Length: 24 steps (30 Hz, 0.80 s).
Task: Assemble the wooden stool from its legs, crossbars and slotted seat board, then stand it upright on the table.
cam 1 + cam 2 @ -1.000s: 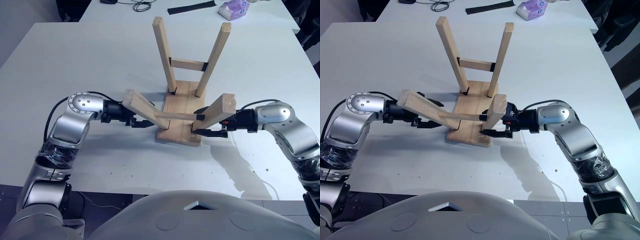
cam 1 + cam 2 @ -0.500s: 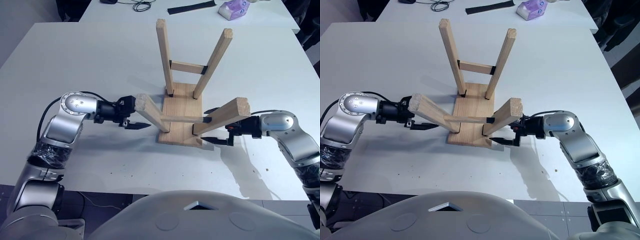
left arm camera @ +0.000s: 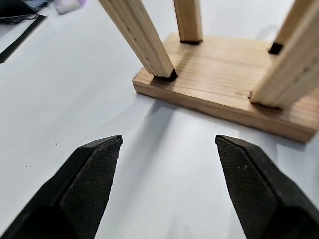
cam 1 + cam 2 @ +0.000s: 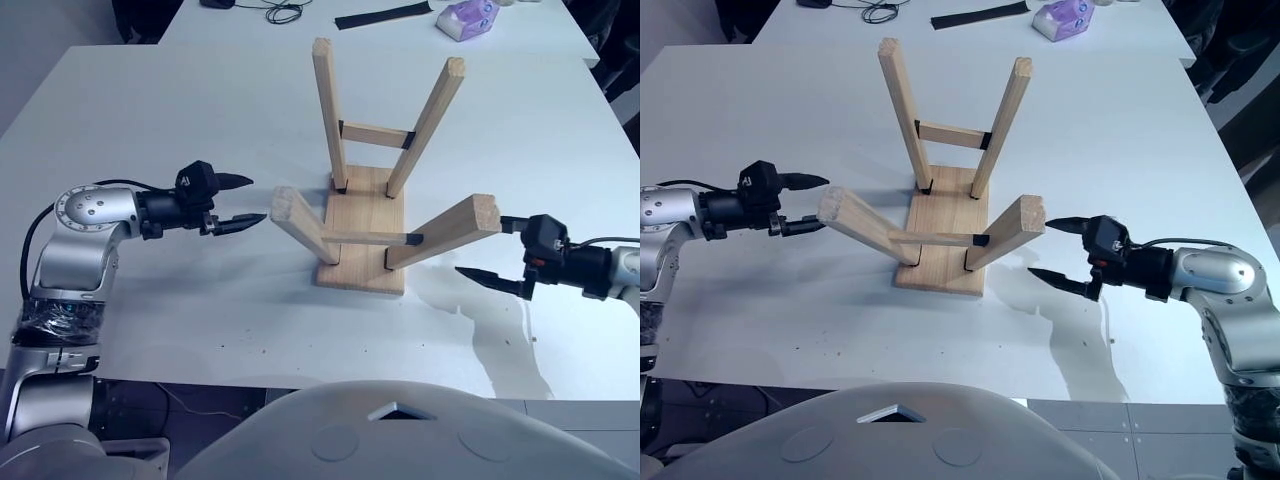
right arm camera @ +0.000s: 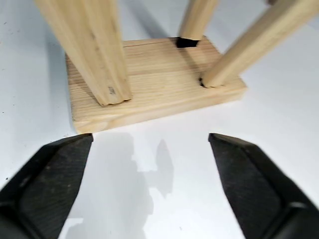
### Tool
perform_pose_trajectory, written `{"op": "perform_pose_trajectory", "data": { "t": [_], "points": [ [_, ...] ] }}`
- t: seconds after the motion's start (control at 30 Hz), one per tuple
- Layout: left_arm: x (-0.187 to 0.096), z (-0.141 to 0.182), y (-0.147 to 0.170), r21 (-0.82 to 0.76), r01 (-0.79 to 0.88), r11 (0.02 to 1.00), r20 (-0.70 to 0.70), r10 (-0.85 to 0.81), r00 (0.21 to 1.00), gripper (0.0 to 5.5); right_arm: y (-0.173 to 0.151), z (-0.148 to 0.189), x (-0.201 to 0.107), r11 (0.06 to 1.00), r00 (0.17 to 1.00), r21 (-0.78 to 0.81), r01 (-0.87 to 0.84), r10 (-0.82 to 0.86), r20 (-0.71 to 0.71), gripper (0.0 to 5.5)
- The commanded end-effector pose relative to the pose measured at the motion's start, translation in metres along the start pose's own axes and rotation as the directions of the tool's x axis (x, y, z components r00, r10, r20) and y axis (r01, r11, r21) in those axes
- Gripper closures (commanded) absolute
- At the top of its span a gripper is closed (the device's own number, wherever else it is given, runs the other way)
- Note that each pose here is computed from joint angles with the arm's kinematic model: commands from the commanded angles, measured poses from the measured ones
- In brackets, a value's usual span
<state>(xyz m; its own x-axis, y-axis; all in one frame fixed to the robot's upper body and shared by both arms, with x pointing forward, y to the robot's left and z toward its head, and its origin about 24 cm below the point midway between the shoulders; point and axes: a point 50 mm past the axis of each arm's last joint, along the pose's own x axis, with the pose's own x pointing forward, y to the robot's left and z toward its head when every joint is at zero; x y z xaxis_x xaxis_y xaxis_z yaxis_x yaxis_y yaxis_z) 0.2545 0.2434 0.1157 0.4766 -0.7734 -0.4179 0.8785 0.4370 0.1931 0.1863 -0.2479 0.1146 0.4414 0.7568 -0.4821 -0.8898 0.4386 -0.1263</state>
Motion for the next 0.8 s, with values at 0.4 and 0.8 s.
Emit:
{"op": "perform_pose_trajectory", "data": {
  "t": [0.4, 0.8],
  "points": [
    [0.0, 0.029, 0.002, -0.218, -0.119, 0.969, 0.229, 0.169, 0.959, 2.02, -0.021, 0.071, -0.008, 0.963, 0.84, 0.194, 0.188, -0.26, 0.476, 3.46],
    [0.015, 0.032, -0.005, -0.228, -0.078, 0.971, 0.22, 0.129, 0.967, 2.02, 0.011, 0.194, -0.015, 0.982, 0.504, 0.118, -0.145, -0.029, 0.863, 3.46]
  ]
}}
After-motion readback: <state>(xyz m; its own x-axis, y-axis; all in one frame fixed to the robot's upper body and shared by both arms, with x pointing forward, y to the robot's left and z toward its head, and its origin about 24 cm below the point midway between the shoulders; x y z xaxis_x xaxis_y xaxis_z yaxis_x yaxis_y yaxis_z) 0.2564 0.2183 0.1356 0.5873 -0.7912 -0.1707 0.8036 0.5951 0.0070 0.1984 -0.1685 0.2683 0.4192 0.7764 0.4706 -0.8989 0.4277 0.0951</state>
